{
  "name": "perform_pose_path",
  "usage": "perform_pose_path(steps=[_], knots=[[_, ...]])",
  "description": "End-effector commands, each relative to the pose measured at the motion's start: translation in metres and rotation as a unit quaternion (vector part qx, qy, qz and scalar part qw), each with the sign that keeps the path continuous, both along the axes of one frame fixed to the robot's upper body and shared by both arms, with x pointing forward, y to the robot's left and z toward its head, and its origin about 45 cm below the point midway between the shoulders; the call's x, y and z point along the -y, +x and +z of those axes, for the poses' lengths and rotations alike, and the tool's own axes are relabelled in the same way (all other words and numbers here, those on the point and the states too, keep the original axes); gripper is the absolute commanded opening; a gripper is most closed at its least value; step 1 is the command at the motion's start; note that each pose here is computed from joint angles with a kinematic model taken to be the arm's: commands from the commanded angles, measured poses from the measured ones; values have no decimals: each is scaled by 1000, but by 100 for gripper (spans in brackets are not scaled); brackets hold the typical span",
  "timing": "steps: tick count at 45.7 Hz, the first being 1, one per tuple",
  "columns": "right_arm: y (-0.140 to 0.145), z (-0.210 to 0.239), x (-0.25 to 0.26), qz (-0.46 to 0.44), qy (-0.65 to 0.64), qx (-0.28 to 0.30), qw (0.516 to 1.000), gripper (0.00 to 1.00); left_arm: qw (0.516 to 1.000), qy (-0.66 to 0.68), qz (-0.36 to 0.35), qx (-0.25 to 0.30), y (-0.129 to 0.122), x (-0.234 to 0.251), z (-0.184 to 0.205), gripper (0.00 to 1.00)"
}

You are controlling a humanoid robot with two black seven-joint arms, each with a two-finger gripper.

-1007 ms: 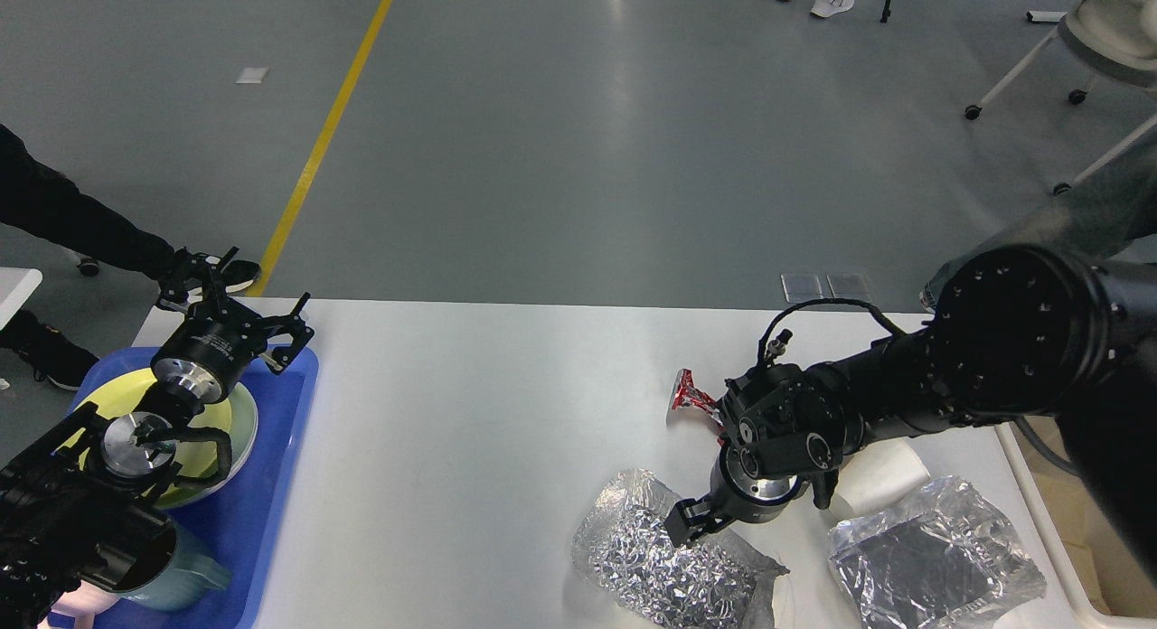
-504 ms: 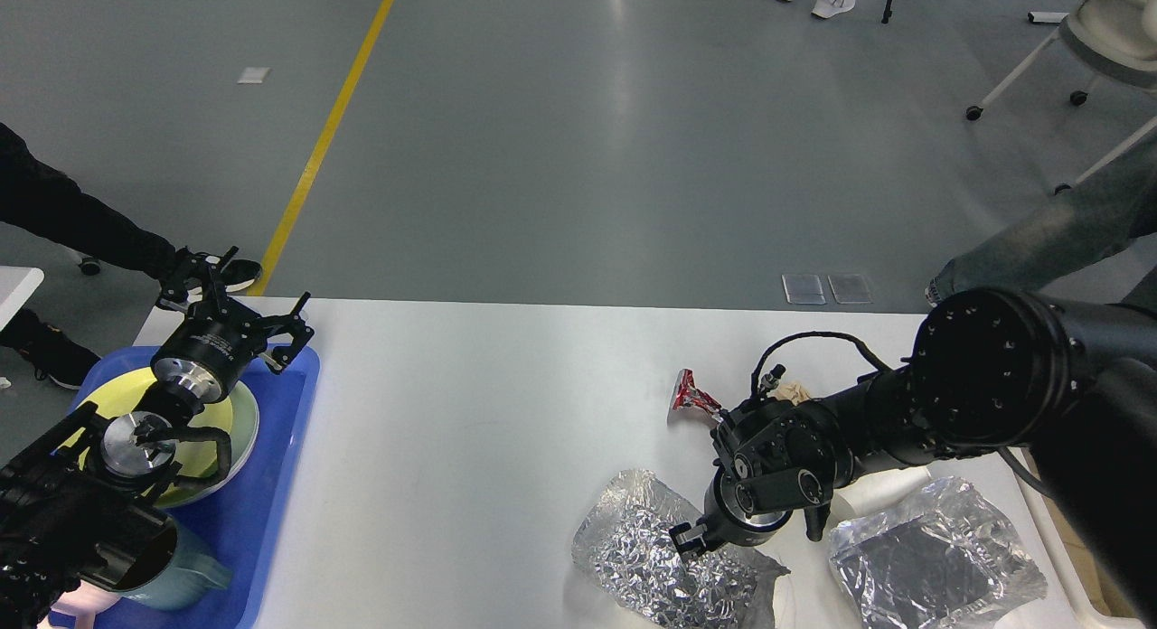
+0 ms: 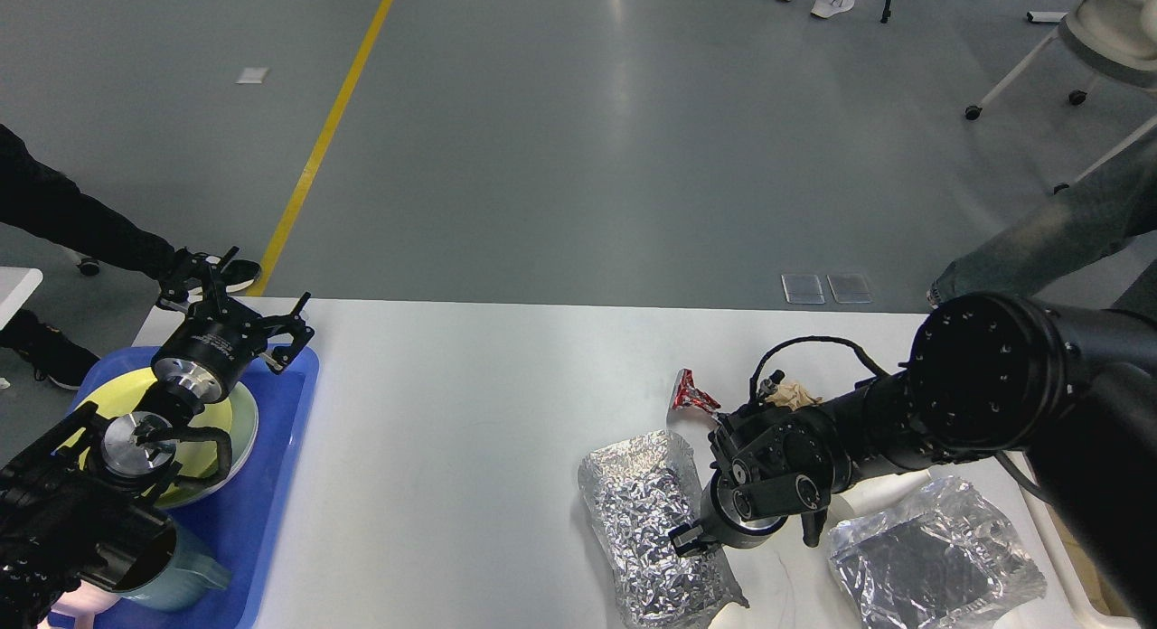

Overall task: Tidy desktop
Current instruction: 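Grasp the silver foil bag with the right gripper, then lift the silver foil bag and drop it into the white bin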

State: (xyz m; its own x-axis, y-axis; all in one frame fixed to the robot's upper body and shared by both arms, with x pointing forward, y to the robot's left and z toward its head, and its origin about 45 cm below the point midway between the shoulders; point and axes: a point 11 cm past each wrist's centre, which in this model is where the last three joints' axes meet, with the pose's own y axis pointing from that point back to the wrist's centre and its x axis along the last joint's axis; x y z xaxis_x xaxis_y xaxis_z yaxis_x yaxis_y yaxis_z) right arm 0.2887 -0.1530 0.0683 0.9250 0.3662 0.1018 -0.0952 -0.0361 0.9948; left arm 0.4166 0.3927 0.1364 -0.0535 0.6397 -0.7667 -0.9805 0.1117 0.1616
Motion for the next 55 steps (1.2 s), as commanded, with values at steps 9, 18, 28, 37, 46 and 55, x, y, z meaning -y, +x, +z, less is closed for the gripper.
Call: perform_pose_path(steps=[9, 18, 28, 37, 46, 55], knots=[[35, 72, -13, -36, 69, 44, 996, 0, 1000, 0, 0, 0, 0, 0, 0, 96], [83, 139, 14, -105, 120, 105, 982, 0, 1000, 0, 0, 0, 0, 0, 0, 96], [145, 232, 76, -217, 200, 223, 929, 0, 1000, 0, 0, 0, 0, 0, 0, 96], [165, 277, 146, -318, 238, 283, 873, 0, 1000, 0, 0, 0, 0, 0, 0, 96], [154, 271, 215, -386, 215, 303, 844, 0, 1000, 0, 0, 0, 0, 0, 0, 96], [130, 235, 327, -496, 145, 329, 790, 0, 1000, 0, 0, 0, 0, 1, 0, 96]])
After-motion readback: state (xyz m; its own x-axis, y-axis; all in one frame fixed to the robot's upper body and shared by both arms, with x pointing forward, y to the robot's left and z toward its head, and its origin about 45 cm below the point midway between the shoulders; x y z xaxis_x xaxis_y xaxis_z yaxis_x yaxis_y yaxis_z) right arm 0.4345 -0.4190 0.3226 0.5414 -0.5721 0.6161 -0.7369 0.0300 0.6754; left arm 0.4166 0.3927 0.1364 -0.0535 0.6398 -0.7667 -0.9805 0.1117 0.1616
